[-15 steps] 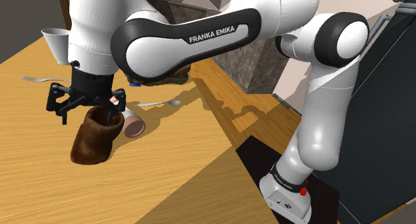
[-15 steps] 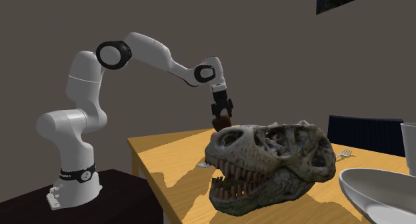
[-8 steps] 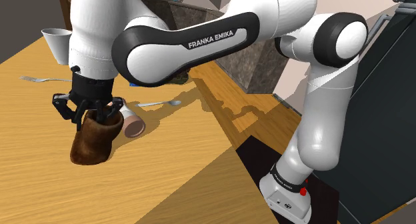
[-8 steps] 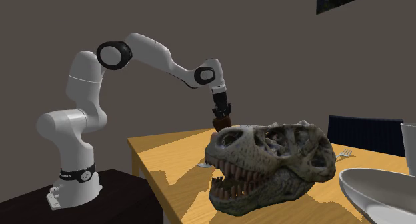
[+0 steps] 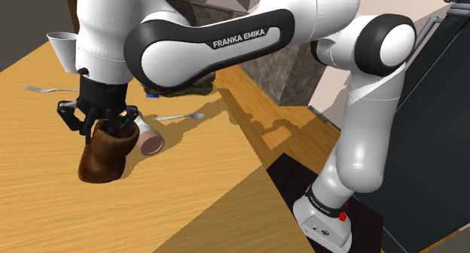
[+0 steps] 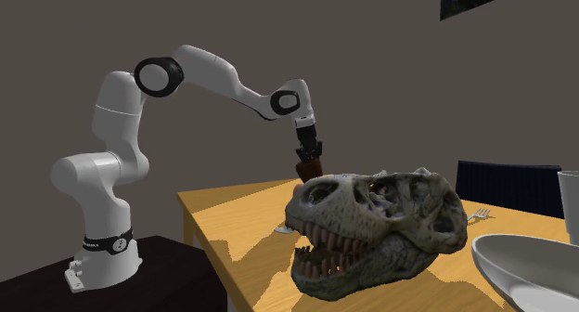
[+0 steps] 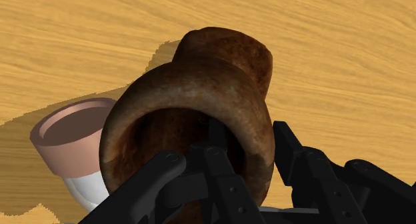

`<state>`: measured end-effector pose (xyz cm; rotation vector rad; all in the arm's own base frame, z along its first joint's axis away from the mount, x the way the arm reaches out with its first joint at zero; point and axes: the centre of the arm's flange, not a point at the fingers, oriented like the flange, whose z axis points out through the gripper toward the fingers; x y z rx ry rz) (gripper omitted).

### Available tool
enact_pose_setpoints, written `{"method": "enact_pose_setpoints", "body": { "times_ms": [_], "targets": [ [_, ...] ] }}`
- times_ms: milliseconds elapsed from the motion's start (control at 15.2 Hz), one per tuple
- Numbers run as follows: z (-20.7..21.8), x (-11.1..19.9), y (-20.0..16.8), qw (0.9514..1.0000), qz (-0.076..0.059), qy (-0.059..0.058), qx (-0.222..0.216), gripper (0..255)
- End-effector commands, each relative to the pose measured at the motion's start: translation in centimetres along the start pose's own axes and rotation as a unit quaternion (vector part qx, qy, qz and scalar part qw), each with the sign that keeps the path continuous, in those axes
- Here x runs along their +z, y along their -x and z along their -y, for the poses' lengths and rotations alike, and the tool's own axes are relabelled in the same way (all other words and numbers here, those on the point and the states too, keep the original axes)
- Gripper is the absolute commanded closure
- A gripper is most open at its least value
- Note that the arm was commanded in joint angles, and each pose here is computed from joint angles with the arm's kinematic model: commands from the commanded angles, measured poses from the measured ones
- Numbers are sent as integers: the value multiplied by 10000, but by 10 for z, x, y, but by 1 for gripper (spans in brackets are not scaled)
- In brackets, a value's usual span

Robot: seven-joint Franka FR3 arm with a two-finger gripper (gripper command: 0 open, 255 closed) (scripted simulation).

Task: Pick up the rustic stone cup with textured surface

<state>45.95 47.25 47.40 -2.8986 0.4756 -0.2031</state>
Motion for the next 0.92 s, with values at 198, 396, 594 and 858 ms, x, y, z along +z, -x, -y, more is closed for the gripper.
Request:
{"method": "enact_pose_setpoints", "body": {
  "times_ms": [198, 396, 594, 858],
  "targets": [
    [5, -25, -2, 10000, -4, -4, 0, 255],
    [8, -41, -4, 10000, -4, -4, 0, 255],
    [12, -56, -6, 10000, -4, -4, 0, 255],
    [14, -67, -7, 10000, -4, -4, 0, 255]
  ]
}}
